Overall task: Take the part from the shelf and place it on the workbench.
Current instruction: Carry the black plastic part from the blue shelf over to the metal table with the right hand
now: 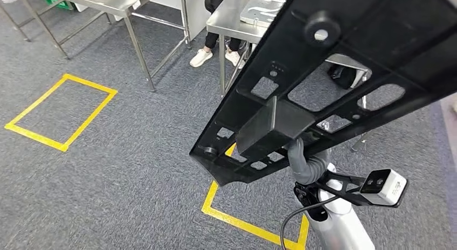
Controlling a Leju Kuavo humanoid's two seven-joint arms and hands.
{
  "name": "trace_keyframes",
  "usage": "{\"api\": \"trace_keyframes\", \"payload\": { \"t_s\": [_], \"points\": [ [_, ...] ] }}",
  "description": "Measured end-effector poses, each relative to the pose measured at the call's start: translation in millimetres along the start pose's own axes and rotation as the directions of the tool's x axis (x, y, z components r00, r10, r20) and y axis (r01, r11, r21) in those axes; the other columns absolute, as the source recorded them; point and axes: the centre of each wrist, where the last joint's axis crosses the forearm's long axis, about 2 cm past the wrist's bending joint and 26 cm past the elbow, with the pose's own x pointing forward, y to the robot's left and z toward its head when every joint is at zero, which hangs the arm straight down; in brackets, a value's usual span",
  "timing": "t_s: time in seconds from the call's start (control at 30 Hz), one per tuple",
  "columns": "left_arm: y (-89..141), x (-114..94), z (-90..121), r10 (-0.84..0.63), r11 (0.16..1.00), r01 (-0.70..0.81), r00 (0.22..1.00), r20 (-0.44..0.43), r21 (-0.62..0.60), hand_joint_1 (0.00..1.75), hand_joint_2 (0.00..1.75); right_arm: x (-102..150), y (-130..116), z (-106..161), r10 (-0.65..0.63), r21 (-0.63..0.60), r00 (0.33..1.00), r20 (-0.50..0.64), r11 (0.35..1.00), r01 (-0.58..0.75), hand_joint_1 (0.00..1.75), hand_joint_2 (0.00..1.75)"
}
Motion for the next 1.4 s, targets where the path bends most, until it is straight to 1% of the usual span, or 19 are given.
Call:
{"api": "trace_keyframes", "payload": {
  "t_s": [0.17,0.5,0.73,0.97,1.17,1.4],
  "points": [
    [0,-3,1,0.018,1.0,-0.018,1.0,-0.008,0.003,0.0,1.75,-4,1,0,-0.01,0.001,1.0,-0.007,1.0,0.01,1.75,1.75],
    [-6,-2,1,0.031,0.999,-0.031,0.999,-0.008,-0.013,0.0,1.75,-7,1,-2,-0.016,0.012,1.0,-0.005,1.0,0.016,1.75,1.75],
    [-4,-6,3,0.028,0.999,-0.029,0.999,-0.015,-0.021,0.0,1.75,-11,1,0,-0.019,0.007,1.0,-0.014,1.0,0.02,1.75,1.75],
    [-6,-2,1,0.038,0.998,-0.038,0.999,-0.001,-0.044,0.0,1.75,-12,1,1,0.009,0.006,1.0,-0.026,1.0,-0.009,1.75,1.75],
    [-5,-6,3,0.046,0.997,-0.046,0.999,-0.006,-0.062,0.0,1.75,-12,1,3,0.021,-0.002,0.999,-0.03,1.0,-0.021,1.75,1.75],
    [-5,-5,3,0.045,0.996,-0.045,0.999,0.0,-0.071,0.0,1.75,-11,1,4,0.026,0.0,0.999,-0.031,1.0,-0.026,1.75,1.75]
  ]
}}
